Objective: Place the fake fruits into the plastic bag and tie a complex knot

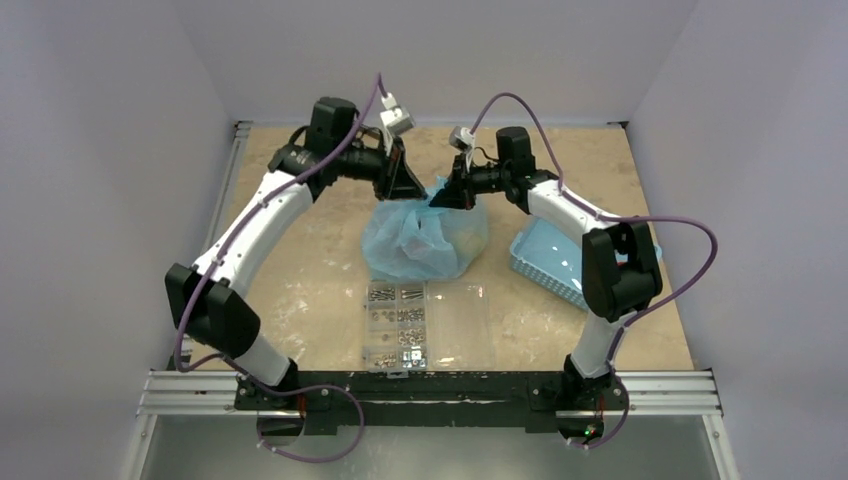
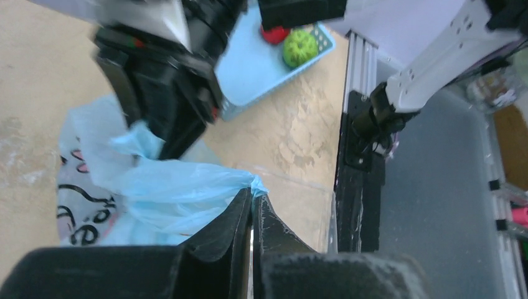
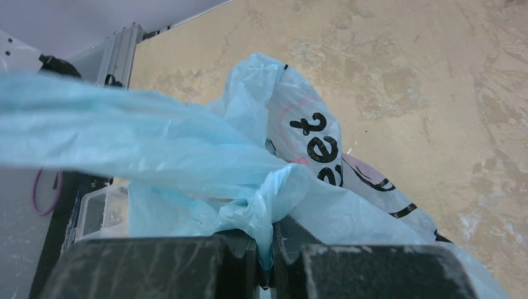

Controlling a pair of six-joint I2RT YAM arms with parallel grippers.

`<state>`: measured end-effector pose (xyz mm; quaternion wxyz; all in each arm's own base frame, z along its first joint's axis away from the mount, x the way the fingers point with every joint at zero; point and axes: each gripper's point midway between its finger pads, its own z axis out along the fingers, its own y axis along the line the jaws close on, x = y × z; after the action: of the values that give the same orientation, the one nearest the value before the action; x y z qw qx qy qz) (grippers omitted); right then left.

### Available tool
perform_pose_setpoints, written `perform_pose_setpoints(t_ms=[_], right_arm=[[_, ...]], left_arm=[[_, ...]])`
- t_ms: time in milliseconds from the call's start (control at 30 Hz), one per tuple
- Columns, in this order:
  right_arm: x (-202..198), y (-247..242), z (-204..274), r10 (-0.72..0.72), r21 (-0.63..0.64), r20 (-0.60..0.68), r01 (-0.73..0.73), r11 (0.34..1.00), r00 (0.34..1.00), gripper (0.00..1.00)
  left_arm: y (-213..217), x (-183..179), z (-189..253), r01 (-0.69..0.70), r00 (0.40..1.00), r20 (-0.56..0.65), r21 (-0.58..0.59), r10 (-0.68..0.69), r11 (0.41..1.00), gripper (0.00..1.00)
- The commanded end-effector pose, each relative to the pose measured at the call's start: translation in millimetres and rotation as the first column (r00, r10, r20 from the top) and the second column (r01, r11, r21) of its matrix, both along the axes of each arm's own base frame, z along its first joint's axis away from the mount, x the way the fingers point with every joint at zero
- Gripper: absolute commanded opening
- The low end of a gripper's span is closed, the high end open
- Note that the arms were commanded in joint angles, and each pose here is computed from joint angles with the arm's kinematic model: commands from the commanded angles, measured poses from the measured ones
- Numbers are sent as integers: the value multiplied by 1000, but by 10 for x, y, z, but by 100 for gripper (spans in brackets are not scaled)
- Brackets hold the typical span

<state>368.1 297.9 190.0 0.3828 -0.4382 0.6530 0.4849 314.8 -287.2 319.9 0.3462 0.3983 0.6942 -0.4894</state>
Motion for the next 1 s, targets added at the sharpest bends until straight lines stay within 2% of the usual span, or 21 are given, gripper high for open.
perform_pose_setpoints(t_ms=[0, 67, 267, 400, 467, 600, 633, 667, 733, 800, 900, 967], right_arm=[[112, 46, 398, -60, 57, 16, 59, 997, 998, 0], [70, 46, 455, -70, 68, -31, 72, 995, 997, 0], [-48, -20, 574, -105, 83, -58, 110, 991, 993, 0], [-108, -75, 610, -128, 80, -71, 134, 988, 989, 0], [-159, -104, 593, -137, 77, -77, 143, 987, 988, 0], [-237, -99, 524, -151, 88, -132, 163, 983, 980, 0], [-269, -64, 512, -146, 94, -144, 160, 983, 979, 0], [-286, -29, 510, -143, 103, -148, 159, 982, 979, 0], [-314, 32, 544, -144, 121, -146, 162, 979, 979, 0], [-311, 54, 586, -150, 140, -146, 170, 976, 978, 0], [-290, 26, 613, -145, 140, -153, 166, 976, 978, 0], [-279, -10, 624, -150, 136, -157, 171, 976, 976, 0]], left_arm=[[-82, -260, -370, -34, 986, 168, 140, 10, 990, 0], [-100, -181, -647, -112, 974, 215, 215, 65, 970, 0], [-41, 155, -1179, -242, 965, 186, 346, 187, 906, 0], [259, 577, -1504, -457, 887, 294, 457, 355, 763, 0], [358, 779, -1493, -540, 838, 370, 450, 402, 711, 0], [334, 1043, -1364, -614, 781, 426, 391, 457, 686, 0], [323, 1116, -1308, -626, 768, 430, 353, 474, 695, 0], [280, 1156, -1234, -614, 775, 409, 305, 482, 728, 0], [110, 1089, -1070, -509, 847, 287, 200, 447, 837, 0], [-22, 920, -996, -386, 912, 211, 151, 352, 910, 0], [-94, 698, -1052, -291, 956, 87, 125, 281, 949, 0], [-95, 612, -1124, -272, 962, 13, 127, 272, 954, 0]])
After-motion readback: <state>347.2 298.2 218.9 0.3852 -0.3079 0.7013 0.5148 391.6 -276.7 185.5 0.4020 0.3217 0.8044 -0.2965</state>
